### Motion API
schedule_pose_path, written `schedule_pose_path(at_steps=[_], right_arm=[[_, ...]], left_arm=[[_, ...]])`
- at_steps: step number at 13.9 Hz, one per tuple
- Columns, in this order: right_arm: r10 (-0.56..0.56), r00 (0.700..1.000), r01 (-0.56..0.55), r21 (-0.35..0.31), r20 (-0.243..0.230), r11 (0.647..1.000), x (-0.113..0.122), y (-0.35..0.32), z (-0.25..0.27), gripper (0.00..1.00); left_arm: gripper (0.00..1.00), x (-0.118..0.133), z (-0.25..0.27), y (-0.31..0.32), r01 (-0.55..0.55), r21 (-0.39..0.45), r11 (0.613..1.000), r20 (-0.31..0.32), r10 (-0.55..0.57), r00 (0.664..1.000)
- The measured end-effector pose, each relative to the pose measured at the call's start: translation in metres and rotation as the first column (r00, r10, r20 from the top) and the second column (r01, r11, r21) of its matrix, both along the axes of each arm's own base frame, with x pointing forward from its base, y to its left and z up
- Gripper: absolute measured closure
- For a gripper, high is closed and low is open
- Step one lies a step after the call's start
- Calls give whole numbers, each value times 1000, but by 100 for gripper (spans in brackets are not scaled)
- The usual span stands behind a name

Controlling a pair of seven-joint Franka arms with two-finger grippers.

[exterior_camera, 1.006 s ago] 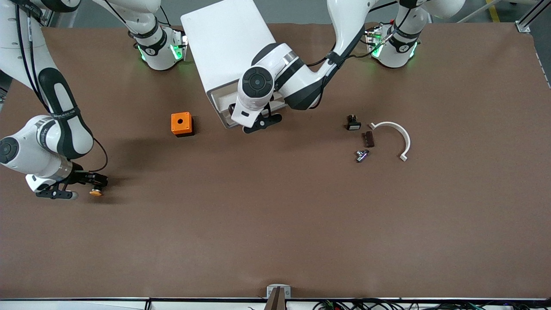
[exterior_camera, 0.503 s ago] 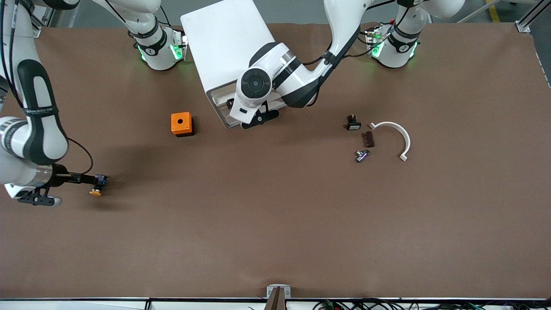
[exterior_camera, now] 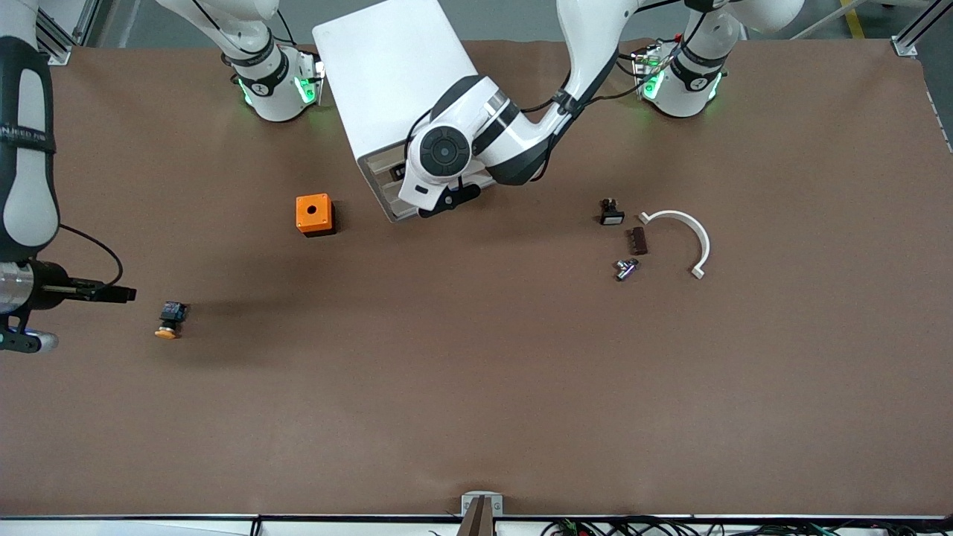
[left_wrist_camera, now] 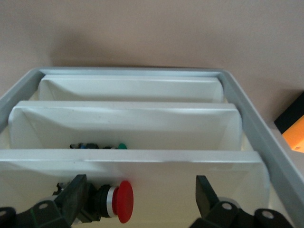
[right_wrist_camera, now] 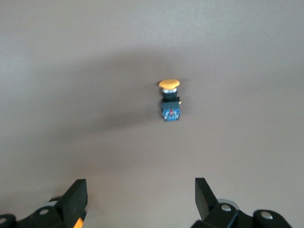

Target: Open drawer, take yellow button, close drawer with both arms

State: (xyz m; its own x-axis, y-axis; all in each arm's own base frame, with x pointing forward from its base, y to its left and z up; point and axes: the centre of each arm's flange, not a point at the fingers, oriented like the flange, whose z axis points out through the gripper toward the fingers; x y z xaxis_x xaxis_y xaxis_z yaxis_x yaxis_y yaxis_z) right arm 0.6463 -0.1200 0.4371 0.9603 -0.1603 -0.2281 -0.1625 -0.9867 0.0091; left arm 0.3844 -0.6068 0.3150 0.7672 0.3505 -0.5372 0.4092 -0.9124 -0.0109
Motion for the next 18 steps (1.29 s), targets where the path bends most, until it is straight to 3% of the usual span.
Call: schedule_pose_path(at_steps=[8, 13, 18], right_arm=[[54, 992, -53, -14, 110, 998, -47, 43, 142, 0], [91, 989, -90, -16, 121, 996, -50, 68, 148, 0], [85, 990, -84, -17, 115, 996, -49, 66, 144, 0]], left_arm=[[0, 1, 0, 1, -2, 0, 1000, -1, 2, 1000], [0, 8, 11, 4, -17, -14, 1000, 9, 17, 1000], [0, 59, 48, 39, -101, -55, 993, 45, 103, 994]])
